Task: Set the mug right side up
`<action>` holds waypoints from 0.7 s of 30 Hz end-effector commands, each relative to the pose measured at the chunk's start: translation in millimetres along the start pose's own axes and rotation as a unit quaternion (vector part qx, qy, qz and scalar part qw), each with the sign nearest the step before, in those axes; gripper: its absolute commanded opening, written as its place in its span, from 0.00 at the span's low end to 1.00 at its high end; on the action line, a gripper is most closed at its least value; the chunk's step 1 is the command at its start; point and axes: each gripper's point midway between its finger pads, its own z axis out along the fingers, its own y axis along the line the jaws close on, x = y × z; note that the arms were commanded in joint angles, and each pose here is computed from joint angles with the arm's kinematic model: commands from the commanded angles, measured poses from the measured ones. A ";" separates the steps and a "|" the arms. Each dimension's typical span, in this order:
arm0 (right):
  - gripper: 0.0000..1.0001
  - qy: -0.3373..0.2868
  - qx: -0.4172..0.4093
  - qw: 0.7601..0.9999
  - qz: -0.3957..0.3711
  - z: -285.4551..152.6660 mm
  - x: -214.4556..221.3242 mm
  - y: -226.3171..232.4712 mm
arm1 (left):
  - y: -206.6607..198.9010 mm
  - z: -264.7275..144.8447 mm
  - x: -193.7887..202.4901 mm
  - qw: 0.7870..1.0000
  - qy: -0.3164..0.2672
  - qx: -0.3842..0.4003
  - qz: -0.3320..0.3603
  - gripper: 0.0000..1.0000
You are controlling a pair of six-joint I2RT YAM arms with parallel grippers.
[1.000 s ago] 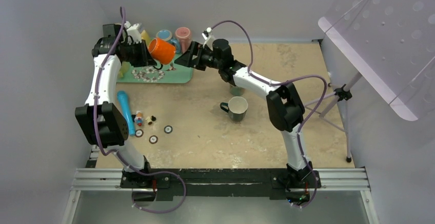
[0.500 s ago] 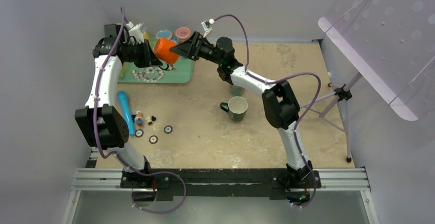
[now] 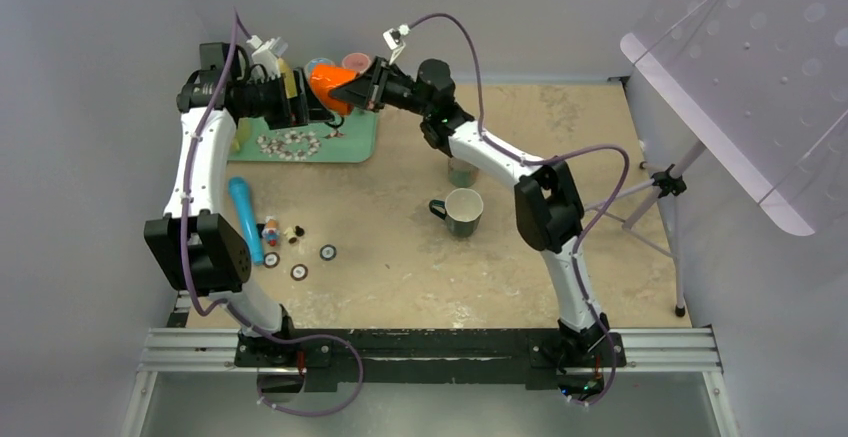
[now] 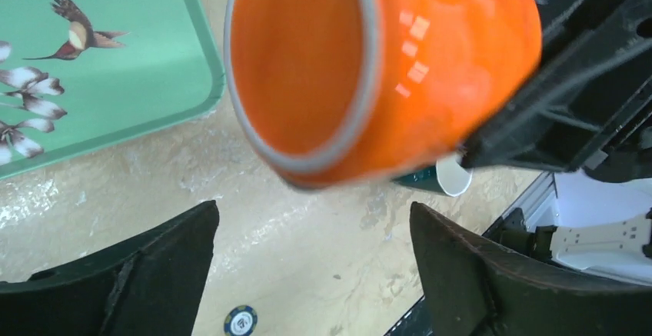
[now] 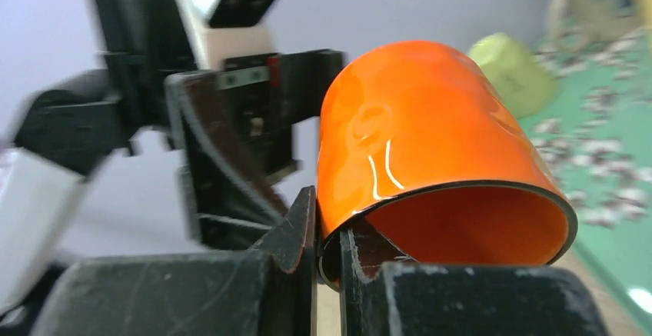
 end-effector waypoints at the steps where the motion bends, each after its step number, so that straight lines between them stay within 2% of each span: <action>1: 0.00 -0.013 0.138 0.966 -0.217 -20.3 -56.4 14.8 | -1.4 -31.2 -8.6 0.997 -0.001 -0.054 0.062 1.00; 4: 0.00 0.044 0.268 0.920 -0.282 -49.9 -60.5 -16.7 | 30.3 -53.7 -15.8 0.987 -0.014 -0.142 0.070 1.00; 7: 0.00 0.143 0.344 0.869 -0.326 -77.7 -40.9 -45.2 | 63.0 -69.3 -18.5 0.969 -0.010 -0.233 0.077 1.00; 8: 0.00 0.191 0.376 0.844 -0.331 -93.3 -24.2 -62.2 | 73.5 -71.9 -18.0 0.963 -0.004 -0.258 0.076 1.00; 10: 0.00 0.261 0.400 0.797 -0.370 -110.1 -2.9 -72.6 | 95.9 -74.5 -15.2 0.950 0.012 -0.303 0.072 1.00; 12: 0.00 0.322 0.398 0.766 -0.390 -122.7 18.3 -77.7 | 116.2 -74.9 -10.9 0.939 0.030 -0.337 0.064 1.00; 15: 0.00 0.360 0.409 0.752 -0.370 -136.1 34.0 -85.2 | 140.1 -74.1 -5.5 0.924 0.050 -0.374 0.056 1.00; 21: 0.00 0.440 0.441 0.718 -0.310 -171.1 76.0 -118.2 | 164.7 -68.0 3.6 0.913 0.080 -0.397 0.059 1.00</action>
